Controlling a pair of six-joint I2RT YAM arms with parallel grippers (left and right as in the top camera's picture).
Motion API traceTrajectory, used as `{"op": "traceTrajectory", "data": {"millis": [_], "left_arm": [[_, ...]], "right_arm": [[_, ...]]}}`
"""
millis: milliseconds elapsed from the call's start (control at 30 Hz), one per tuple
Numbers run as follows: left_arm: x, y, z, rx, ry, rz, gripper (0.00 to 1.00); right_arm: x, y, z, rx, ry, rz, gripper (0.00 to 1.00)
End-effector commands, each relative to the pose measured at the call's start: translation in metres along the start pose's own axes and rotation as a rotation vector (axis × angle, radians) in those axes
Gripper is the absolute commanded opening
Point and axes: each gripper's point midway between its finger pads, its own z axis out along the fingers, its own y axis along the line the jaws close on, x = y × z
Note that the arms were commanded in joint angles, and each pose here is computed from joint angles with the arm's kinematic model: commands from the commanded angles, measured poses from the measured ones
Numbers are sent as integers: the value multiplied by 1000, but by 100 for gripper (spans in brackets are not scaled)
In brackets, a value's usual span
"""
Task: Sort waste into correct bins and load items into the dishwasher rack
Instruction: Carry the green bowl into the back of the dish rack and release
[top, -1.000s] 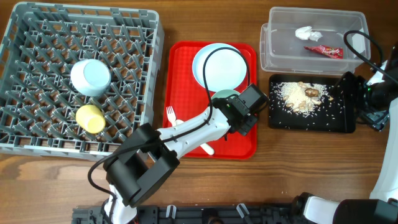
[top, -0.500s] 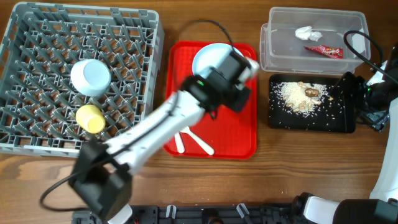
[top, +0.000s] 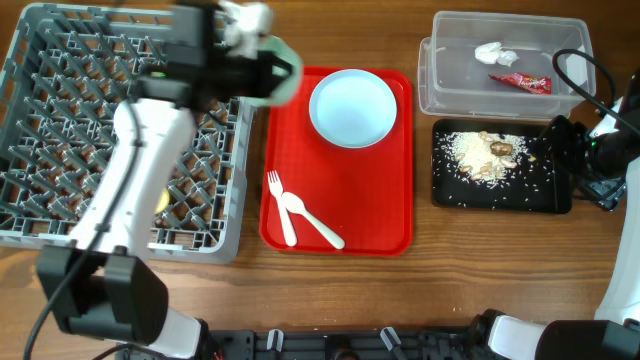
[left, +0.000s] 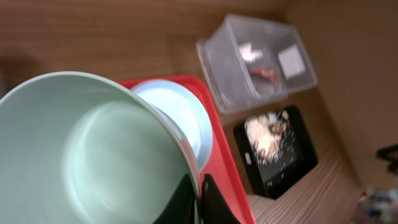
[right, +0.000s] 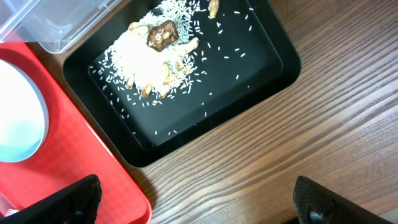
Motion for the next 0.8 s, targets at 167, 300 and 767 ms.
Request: {"op": "traceTrajectory", "data": {"millis": [167,300,767], "left_arm": [[-28,62,-52,168,-108,-139,4],[-39,92,-67,223,-165,-199,4],[-52,157,-67,284,-234,-399,4]], "right_arm": [[-3,3,-10,-23,-35,-14,100],[-3,3,-10,-23,-34,-15,100],[-4,3,-10,-24,-39,-21,100]]}}
